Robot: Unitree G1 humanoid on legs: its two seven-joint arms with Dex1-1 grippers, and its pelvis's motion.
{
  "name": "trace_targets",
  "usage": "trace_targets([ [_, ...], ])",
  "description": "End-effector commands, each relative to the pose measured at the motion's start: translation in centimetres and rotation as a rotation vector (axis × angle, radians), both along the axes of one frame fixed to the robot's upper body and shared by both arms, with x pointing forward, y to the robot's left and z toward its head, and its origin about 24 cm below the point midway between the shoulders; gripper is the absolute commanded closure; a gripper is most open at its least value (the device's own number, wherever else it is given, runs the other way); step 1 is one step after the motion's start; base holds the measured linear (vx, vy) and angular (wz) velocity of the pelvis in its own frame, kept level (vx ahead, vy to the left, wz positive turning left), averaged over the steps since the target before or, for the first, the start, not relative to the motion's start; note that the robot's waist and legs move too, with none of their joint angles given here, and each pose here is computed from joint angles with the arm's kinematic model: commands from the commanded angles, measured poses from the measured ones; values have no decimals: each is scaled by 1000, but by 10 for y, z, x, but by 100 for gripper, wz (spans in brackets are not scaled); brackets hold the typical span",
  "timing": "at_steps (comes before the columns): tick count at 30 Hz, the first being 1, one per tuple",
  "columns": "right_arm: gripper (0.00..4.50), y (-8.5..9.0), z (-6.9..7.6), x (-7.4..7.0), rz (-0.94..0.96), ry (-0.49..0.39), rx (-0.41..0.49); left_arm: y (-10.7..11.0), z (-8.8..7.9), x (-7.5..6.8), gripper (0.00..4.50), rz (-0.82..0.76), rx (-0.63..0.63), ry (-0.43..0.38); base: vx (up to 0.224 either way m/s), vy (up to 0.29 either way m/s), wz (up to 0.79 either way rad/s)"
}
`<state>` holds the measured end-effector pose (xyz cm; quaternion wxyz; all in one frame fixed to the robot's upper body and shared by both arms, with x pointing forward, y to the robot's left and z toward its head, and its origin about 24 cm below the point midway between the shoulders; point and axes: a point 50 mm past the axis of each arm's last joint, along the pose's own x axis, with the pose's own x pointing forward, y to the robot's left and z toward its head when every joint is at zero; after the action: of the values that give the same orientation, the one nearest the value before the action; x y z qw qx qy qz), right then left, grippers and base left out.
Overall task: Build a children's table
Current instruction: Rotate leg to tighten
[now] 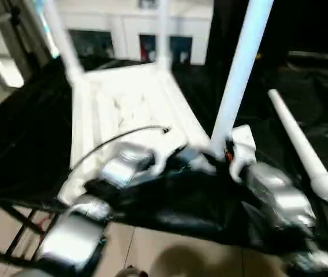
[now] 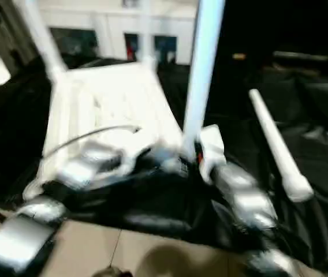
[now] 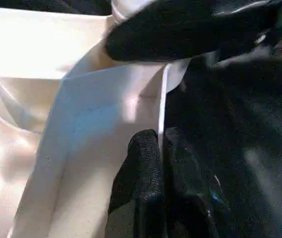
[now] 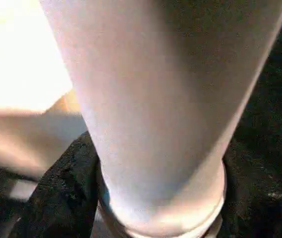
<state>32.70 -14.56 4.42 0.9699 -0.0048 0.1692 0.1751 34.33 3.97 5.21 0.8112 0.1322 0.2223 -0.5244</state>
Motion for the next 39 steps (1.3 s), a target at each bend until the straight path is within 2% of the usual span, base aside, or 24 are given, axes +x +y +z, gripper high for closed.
trace_targets([
  [1,178,26,-20,-7,59,88,-2,-26,25,3,450,-21,-97,-66,0,0,0],
  [3,178,32,-16,-5,83,71,24,-31,24,1,450,-39,-94,-78,0,0,0],
  [5,122,37,-12,-5,115,60,74,-34,22,-1,450,-66,-77,-93,0,0,0],
  [7,106,37,-11,-4,118,58,78,-34,21,-2,450,-72,-72,-94,0,0,0],
  [10,73,32,-9,-5,167,23,38,-27,17,-3,450,-106,-65,-91,0,0,0],
  [16,73,20,0,-20,411,-21,9,-6,16,-12,450,-266,-67,-79,0,0,0],
  [17,73,14,3,-25,475,-23,4,0,16,-16,450,-334,-74,-74,0,0,0],
  [24,73,-9,8,-41,644,6,-12,26,13,-23,450,-442,-32,-32,0,0,0],
  [35,161,-4,10,-49,708,22,42,34,14,-24,450,-460,-35,-17,0,0,0],
  [39,175,0,6,-50,677,37,71,32,13,-23,450,-435,-37,-12,0,0,0],
])
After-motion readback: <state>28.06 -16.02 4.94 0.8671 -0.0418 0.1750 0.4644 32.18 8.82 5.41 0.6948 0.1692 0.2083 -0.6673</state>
